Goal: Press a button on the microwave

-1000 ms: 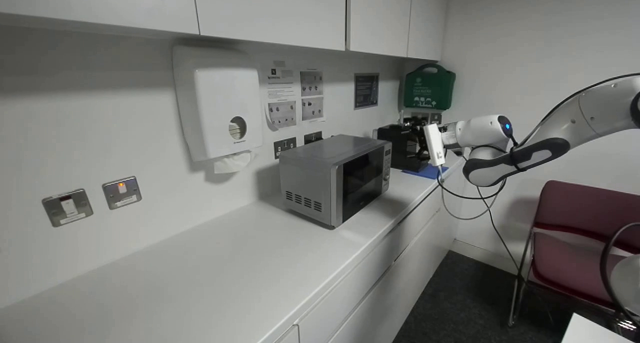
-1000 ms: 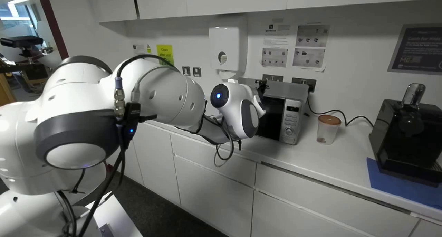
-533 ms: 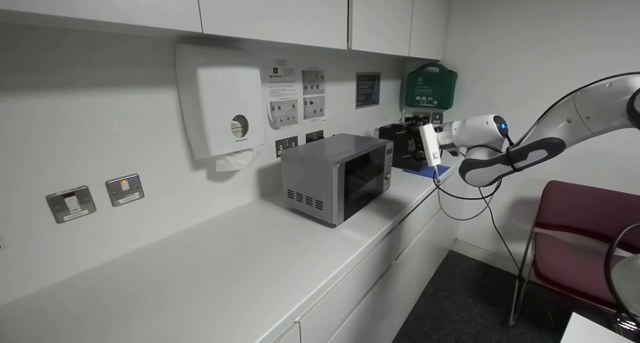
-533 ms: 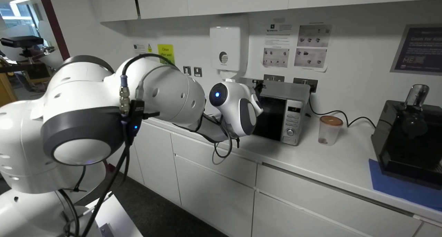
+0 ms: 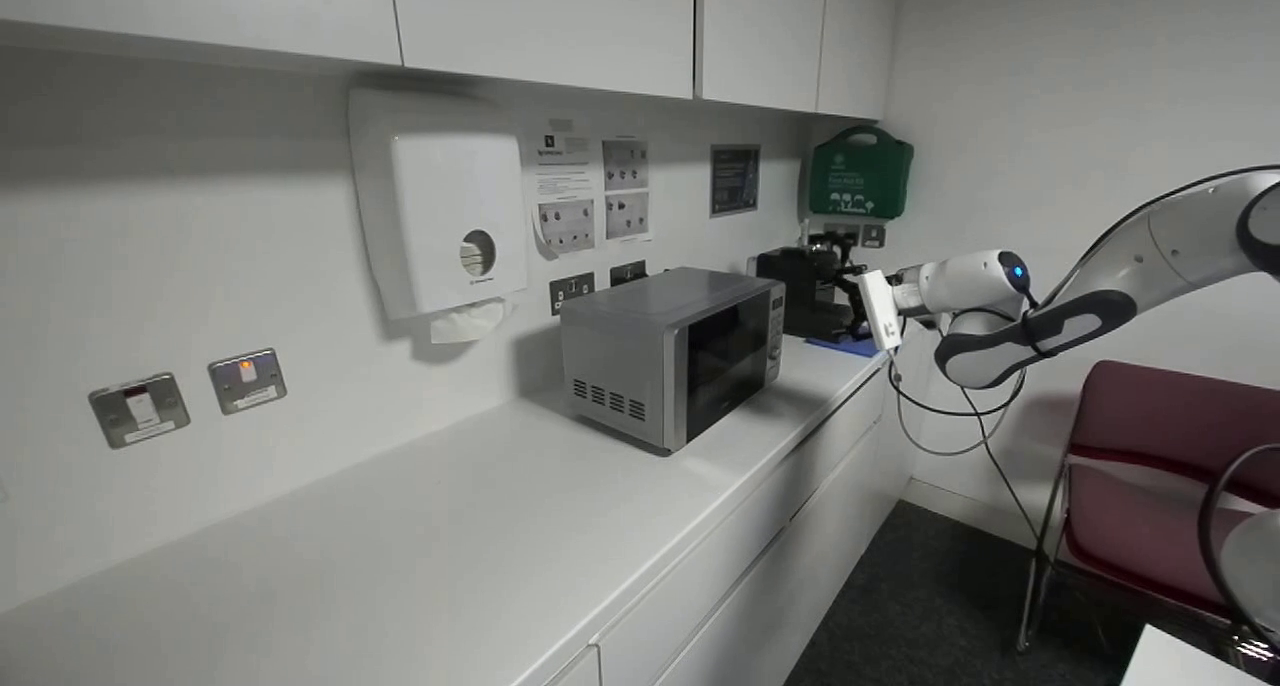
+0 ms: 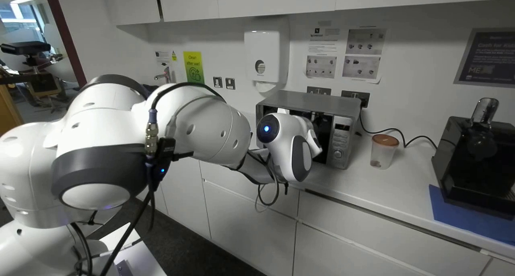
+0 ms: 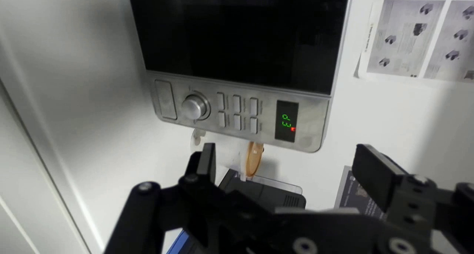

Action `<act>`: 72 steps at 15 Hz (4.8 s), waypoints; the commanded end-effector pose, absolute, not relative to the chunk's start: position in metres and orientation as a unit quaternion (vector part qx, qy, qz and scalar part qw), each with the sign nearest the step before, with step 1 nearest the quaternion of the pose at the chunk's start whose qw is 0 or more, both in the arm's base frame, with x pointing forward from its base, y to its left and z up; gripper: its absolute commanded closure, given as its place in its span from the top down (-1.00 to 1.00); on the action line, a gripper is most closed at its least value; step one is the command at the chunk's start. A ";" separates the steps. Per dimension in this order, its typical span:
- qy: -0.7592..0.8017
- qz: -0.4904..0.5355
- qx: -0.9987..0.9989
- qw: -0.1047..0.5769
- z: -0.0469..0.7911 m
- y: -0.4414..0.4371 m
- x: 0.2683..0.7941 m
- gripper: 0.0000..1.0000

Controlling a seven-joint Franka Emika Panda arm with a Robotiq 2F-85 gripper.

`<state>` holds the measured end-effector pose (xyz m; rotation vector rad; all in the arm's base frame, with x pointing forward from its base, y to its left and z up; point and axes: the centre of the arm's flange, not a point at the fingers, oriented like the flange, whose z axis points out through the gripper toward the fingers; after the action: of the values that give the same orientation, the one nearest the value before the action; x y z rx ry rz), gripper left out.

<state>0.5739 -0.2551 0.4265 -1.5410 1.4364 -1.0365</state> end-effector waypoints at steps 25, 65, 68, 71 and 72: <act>0.481 -0.454 -0.589 0.464 0.359 -0.313 0.678 -1.00; 0.509 -0.429 -0.571 0.480 0.350 -0.310 0.719 -1.00; 0.515 -0.422 -0.569 0.483 0.348 -0.308 0.720 -1.00; 0.518 -0.414 -0.567 0.488 0.348 -0.304 0.721 -1.00; 0.517 -0.413 -0.568 0.489 0.348 -0.302 0.720 -1.00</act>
<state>0.6927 -0.2867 0.3398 -1.3835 1.2608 -1.0282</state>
